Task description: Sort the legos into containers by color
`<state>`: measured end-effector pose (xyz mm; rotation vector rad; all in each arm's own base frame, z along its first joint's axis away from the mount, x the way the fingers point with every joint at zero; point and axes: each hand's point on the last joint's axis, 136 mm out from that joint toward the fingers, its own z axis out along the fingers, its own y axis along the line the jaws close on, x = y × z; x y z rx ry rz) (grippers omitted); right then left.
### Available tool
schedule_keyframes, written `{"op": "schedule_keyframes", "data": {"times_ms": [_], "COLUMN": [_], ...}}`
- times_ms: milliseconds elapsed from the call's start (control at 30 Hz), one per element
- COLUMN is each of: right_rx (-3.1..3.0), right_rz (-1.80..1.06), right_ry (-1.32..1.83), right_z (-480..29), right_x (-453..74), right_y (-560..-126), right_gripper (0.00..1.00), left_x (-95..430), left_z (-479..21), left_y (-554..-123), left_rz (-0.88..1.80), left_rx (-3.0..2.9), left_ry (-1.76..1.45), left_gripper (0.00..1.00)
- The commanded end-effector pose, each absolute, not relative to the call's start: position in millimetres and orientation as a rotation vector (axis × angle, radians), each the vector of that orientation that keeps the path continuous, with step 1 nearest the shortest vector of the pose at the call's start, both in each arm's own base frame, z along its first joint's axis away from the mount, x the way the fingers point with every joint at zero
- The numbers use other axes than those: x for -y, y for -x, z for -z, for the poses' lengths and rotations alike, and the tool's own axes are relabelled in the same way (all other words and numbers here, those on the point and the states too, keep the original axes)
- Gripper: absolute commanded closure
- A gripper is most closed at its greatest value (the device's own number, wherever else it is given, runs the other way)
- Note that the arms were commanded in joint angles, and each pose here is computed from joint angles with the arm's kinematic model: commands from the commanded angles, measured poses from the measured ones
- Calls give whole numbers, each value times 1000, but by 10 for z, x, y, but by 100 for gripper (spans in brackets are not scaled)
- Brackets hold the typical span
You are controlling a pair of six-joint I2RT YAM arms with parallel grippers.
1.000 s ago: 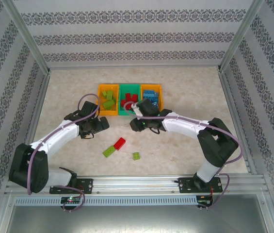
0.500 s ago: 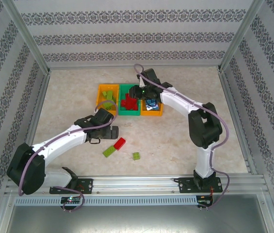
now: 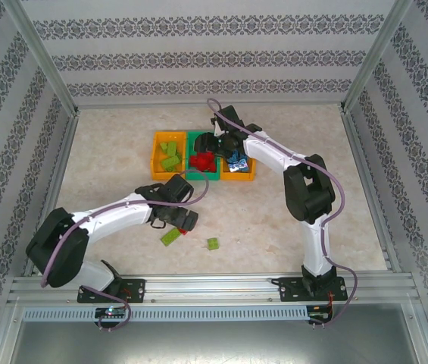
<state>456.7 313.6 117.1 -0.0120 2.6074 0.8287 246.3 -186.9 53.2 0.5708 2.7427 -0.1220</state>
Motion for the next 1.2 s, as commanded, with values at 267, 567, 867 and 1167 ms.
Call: {"op": "schedule_keyframes", "data": {"times_ms": [267,567,867,1167], "right_rx": [-2461,-2397,-2339,-2253], "right_rz": [-865,-779,-583,-448], "right_ry": [15,-128,-388,-530], "right_z": [-1815,-1794,-1498,-1413], "right_x": [-2829,-2010,-922,-366], "right_y": [-4380,-4123,-3667,-3248], "right_gripper": [22,11,2,2], "left_x": [2202,2176,2251,2236], "left_z": [-495,-407,-306,-217], "left_y": [-2358,-2315,-2298,-2269], "left_rz": [218,196,207,178], "left_rx": [-2722,-2766,-2816,-2847], "left_ry": [-829,-838,-871,-897], "left_gripper": [10,14,21,28]}}
